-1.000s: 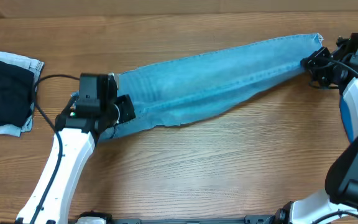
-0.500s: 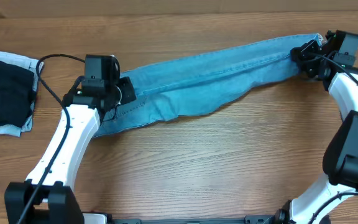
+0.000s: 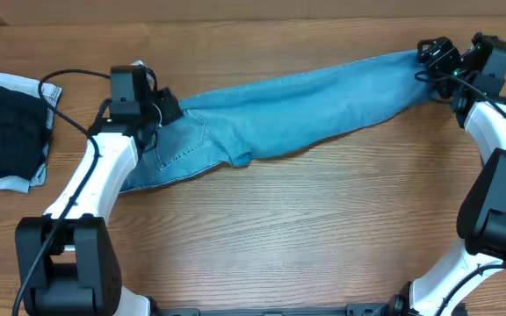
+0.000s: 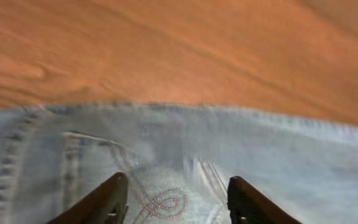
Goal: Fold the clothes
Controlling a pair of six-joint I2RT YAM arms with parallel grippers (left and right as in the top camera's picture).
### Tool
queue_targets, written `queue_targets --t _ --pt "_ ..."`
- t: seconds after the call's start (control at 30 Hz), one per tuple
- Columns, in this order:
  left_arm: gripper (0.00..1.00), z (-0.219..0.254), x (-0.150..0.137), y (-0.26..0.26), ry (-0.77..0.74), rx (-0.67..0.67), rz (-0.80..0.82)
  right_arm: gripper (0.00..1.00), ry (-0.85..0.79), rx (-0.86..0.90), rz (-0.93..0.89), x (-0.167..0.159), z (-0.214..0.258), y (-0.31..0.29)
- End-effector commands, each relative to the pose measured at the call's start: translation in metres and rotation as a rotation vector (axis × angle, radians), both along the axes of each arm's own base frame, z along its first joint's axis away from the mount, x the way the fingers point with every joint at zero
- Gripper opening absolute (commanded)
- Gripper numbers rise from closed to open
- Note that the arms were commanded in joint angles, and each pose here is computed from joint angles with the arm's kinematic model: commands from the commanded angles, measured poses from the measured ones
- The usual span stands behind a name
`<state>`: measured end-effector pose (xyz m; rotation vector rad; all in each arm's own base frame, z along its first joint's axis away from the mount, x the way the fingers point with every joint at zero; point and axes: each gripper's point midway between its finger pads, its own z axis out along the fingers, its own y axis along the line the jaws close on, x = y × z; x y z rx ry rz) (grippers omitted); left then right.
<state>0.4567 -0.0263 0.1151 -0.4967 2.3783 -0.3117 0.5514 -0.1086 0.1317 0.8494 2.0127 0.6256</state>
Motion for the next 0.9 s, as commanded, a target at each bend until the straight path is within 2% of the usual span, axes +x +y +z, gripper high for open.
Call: queue_targets --t 0.0,0.07,0.17,0.33,0.5,0.67,0.8,0.87 --pt "0.61 0.038 0.023 0.020 -0.088 0.002 0.062 0.89 -0.073 0.001 0.041 0.012 0.020 0.005" --pt "0.60 0.060 0.027 0.037 -0.093 -0.004 0.072 0.95 -0.071 0.044 0.101 0.009 0.020 0.016" --pt "0.55 0.085 0.022 0.044 -0.065 -0.002 0.003 0.95 -0.021 0.111 0.153 -0.002 0.012 0.025" --pt "0.53 0.099 -0.027 0.025 0.152 -0.044 -0.126 0.91 0.037 0.131 0.163 -0.025 0.023 0.010" --pt "0.49 0.070 -0.088 0.006 0.424 -0.107 -0.161 0.90 0.216 -0.024 0.180 -0.054 0.037 -0.010" --pt "0.49 0.023 -0.123 0.004 0.598 -0.129 -0.099 0.88 0.326 -0.017 0.258 -0.077 0.035 0.009" --pt "0.43 -0.026 -0.155 -0.008 0.729 -0.235 -0.029 0.88 0.373 0.009 0.268 -0.087 0.029 0.014" --pt "0.44 -0.046 -0.166 -0.009 0.767 -0.275 0.047 0.88 0.388 0.015 0.272 -0.090 0.027 0.015"
